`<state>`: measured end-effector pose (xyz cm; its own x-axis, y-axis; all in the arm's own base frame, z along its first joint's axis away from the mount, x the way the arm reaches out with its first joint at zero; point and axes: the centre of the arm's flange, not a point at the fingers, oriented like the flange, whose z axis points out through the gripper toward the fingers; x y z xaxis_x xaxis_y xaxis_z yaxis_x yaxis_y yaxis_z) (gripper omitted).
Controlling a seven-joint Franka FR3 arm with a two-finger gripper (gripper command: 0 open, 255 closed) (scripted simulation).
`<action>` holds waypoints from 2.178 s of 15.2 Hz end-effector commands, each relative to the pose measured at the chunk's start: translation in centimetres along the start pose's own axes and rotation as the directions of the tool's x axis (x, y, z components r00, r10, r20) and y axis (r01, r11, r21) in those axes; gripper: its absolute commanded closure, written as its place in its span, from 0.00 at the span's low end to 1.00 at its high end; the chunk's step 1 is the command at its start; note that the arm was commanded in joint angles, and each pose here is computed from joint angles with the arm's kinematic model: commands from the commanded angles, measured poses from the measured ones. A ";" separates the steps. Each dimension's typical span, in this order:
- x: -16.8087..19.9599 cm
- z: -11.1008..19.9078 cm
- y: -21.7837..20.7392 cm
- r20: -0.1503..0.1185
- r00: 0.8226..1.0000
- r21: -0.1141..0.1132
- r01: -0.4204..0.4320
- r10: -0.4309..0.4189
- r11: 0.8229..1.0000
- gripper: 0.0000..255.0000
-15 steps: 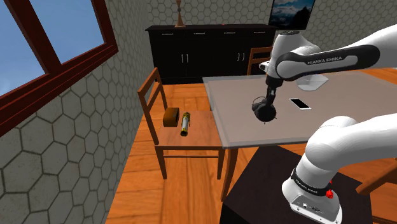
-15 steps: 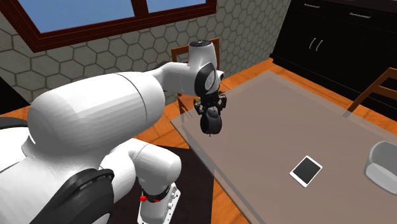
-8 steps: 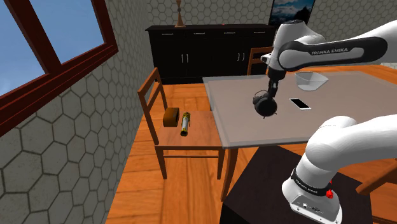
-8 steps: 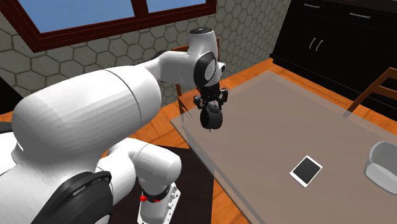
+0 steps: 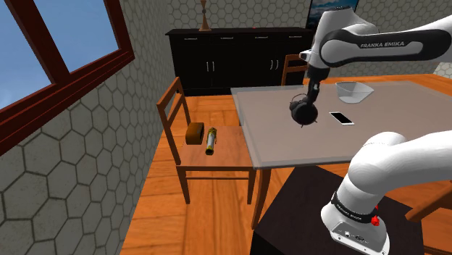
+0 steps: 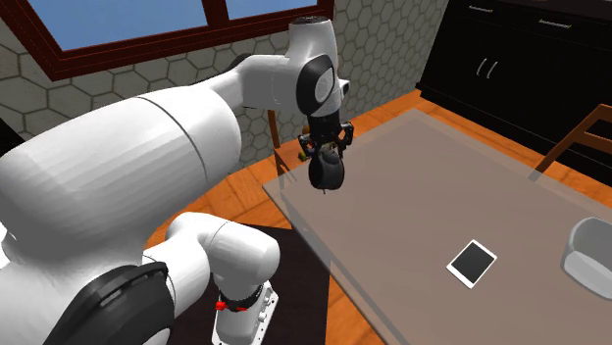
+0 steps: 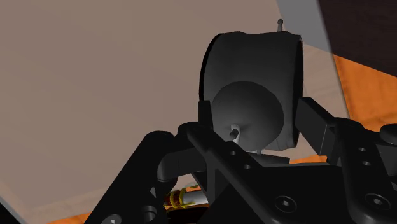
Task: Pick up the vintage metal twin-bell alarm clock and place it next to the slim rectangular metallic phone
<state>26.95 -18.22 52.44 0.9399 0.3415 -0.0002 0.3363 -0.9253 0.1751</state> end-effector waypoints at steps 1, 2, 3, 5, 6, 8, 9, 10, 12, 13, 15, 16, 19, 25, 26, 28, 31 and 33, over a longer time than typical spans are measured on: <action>0.0 -1.0 0.2 0.000 1.000 0.000 0.000 0.000 1.000 1.00; 0.0 -1.5 0.3 0.000 1.000 0.000 0.000 0.000 1.000 1.00; 0.0 -2.1 0.4 0.000 1.000 0.000 0.000 0.000 1.000 1.00; 0.0 -3.1 0.6 0.000 1.000 0.000 0.000 0.000 1.000 1.00; 0.0 -3.6 0.7 0.000 1.000 0.000 0.000 0.000 1.000 1.00; 0.0 -4.7 0.9 0.000 1.000 0.000 0.000 0.000 1.000 1.00; 0.0 -5.2 1.0 0.000 1.000 0.000 0.000 0.000 1.000 1.00; 0.0 -5.7 1.1 0.000 1.000 0.000 0.000 0.000 1.000 1.00; -1.1 -6.0 1.9 0.000 1.000 0.000 0.000 0.000 1.000 1.00; -2.2 -5.8 2.6 0.000 1.000 0.000 0.000 0.000 1.000 1.00; -4.3 -5.6 4.1 0.000 1.000 0.000 0.000 0.000 1.000 1.00; -5.4 -5.5 4.8 0.000 1.000 0.000 0.000 0.000 1.000 1.00; -8.7 -5.1 7.0 0.000 1.000 0.000 0.000 0.000 1.000 1.00; -15.2 -4.3 11.4 0.000 1.000 0.000 0.000 0.000 1.000 1.00; -16.3 -4.2 12.2 0.000 1.000 0.000 0.000 0.000 1.000 1.00; -18.5 -4.0 13.6 0.000 1.000 0.000 0.000 0.000 1.000 1.00; -21.8 -3.6 15.8 0.000 1.000 0.000 0.000 0.000 1.000 1.00; -23.9 -3.4 17.3 0.000 1.000 0.000 0.000 0.000 1.000 1.00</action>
<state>10.91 -40.81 58.98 0.9402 0.3406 0.0008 0.3352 -0.9259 0.1744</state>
